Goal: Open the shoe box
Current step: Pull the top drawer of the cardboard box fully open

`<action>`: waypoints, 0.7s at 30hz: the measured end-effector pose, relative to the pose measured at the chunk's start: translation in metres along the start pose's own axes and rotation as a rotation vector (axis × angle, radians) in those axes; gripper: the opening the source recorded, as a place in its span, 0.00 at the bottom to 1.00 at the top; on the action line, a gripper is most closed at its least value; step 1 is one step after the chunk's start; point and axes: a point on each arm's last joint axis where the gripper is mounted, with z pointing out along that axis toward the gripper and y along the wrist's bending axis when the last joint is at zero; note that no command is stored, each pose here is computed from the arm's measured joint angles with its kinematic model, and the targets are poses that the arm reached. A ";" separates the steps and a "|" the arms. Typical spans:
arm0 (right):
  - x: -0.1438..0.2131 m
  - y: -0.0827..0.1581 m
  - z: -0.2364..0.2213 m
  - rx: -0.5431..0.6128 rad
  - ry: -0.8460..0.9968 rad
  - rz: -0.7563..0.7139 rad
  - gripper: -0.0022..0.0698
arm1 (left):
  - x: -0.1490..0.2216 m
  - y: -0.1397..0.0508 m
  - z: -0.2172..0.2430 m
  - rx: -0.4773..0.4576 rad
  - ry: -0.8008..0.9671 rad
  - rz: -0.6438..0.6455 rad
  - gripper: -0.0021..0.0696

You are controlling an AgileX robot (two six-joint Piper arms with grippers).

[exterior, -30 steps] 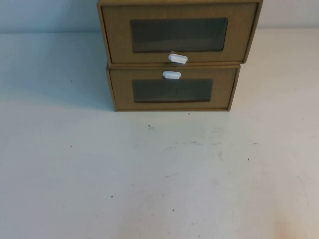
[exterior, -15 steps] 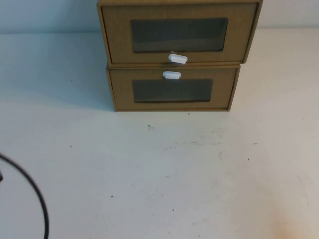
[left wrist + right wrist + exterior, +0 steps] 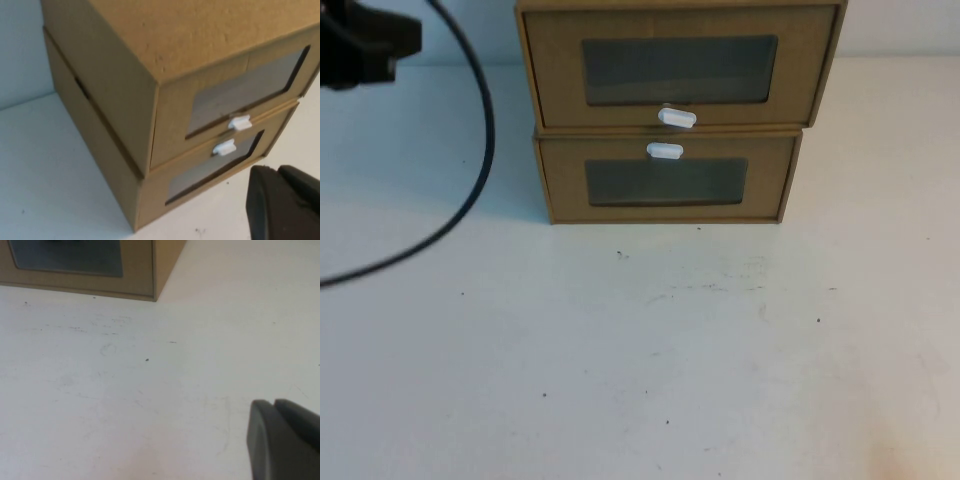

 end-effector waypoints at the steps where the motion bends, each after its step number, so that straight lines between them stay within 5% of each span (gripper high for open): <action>1: 0.000 0.000 0.000 0.000 0.000 0.000 0.01 | -0.011 0.005 0.006 0.015 -0.005 0.004 0.02; 8: 0.000 0.000 0.000 0.000 0.000 0.000 0.01 | -0.073 0.025 0.048 0.110 -0.057 0.060 0.02; 21: 0.000 0.000 0.000 0.000 0.000 0.000 0.01 | -0.123 0.005 0.147 0.344 -0.079 0.119 0.02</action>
